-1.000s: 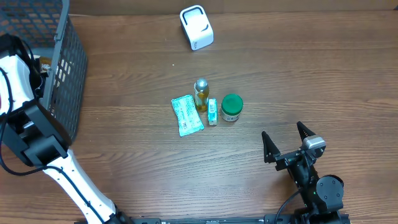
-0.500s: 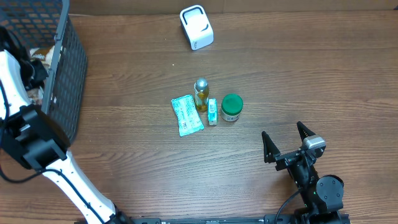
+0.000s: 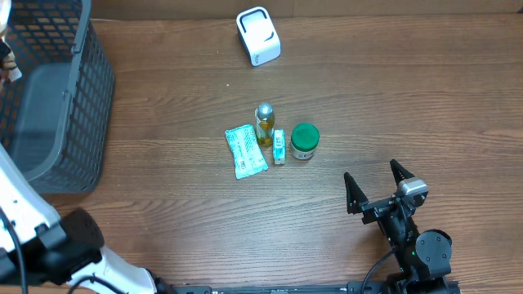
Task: Scan the item barcode
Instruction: 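Reach the left gripper into the basket toward the brown snack bag, then close the left gripper on the brown Pantree snack bag in the basket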
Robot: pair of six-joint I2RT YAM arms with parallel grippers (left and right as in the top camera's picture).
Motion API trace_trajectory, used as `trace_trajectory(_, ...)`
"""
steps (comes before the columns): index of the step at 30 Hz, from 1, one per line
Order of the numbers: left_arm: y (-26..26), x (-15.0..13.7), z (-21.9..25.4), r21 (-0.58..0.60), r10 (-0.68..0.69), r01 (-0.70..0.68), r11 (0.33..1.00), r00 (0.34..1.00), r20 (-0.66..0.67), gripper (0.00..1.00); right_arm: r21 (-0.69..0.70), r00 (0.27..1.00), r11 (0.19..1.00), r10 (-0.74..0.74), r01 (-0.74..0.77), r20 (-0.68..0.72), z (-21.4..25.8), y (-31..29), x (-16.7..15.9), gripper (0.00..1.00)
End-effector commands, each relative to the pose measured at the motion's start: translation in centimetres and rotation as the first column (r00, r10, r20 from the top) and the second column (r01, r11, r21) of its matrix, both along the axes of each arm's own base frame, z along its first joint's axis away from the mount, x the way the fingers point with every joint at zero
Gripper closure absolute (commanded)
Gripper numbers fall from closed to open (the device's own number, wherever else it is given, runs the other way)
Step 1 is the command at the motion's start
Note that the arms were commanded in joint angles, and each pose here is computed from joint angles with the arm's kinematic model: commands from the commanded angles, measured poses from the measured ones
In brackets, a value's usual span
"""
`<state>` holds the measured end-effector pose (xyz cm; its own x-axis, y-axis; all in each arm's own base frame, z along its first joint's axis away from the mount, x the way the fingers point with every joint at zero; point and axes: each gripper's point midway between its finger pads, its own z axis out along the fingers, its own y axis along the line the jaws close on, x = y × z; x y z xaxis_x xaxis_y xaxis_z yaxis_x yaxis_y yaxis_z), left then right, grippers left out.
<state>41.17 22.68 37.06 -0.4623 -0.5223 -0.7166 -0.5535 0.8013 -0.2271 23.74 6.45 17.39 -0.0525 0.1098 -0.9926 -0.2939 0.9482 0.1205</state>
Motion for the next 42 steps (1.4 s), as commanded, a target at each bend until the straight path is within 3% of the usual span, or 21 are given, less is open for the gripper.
trace_trajectory(1, -4.0, -0.2, 2.7, -0.067, -0.106, 0.112, 0.991, 0.99, 0.093, 0.96, -0.004, 1.0, 1.0, -0.002, 0.002, 0.003, -0.2, 0.0, 0.0, 0.0)
trace_trajectory(7, -10.6, -1.9, 4.5, -0.069, -0.222, 0.228, 0.971, 0.971, 0.09, 0.96, -0.004, 1.0, 1.0, -0.002, 0.002, 0.003, -0.2, 0.0, 0.0, 0.0)
trace_trajectory(16, -18.4, -3.0, -1.8, -0.113, -0.352, 0.336, 0.935, 0.915, -0.195, 0.96, -0.004, 1.0, 1.0, -0.002, 0.002, 0.003, -0.2, 0.0, 0.0, 0.0)
trace_trajectory(20, -18.0, -2.8, -2.7, -0.038, -0.277, 0.277, 0.96, 0.927, -0.252, 0.96, -0.004, 1.0, 1.0, -0.002, 0.002, 0.003, -0.2, 0.0, 0.0, 0.0)
trace_trajectory(24, -14.7, -1.8, -1.2, 0.067, -0.129, 0.144, 0.987, 0.972, -0.194, 0.94, -0.004, 1.0, 1.0, -0.002, 0.002, 0.003, -0.2, 0.0, 0.0, 0.0)
trace_trajectory(26, -13.2, -1.0, -0.3, 0.097, -0.101, 0.116, 0.988, 0.984, -0.147, 0.79, -0.005, 1.0, 1.0, -0.002, 0.002, 0.003, -0.2, 0.0, 0.0, 0.0)
trace_trajectory(27, -11.7, -0.6, 0.4, 0.115, -0.072, 0.085, 0.99, 0.991, -0.109, 0.45, -0.005, 1.0, 1.0, -0.002, 0.002, 0.003, -0.2, 0.0, 0.0, 0.0)
trace_trajectory(29, -9.6, -0.6, 1.1, 0.129, -0.026, 0.035, 0.991, 0.997, -0.072, 0.16, -0.005, 1.0, 1.0, -0.002, 0.002, 0.003, -0.2, 0.0, 0.0, 0.0)
trace_trajectory(30, -8.2, -0.6, 1.3, 0.138, 0.001, 0.008, 0.99, 0.998, -0.062, 0.1, -0.005, 1.0, 1.0, -0.002, 0.002, 0.003, -0.2, 0.0, 0.0, 0.0)
trace_trajectory(36, -1.5, -0.6, -1.2, 0.244, 0.027, 0.016, 0.97, 0.985, -0.172, 0.08, -0.005, 1.0, 1.0, -0.002, 0.002, 0.003, -0.2, 0.0, 0.0, 0.0)
trace_trajectory(42, 3.0, -0.5, -9.5, 0.158, 0.074, -0.015, 0.987, 0.924, -0.375, 0.0, -0.005, 1.0, 1.0, -0.002, 0.002, 0.003, -0.2, 0.0, 0.0, 0.0)
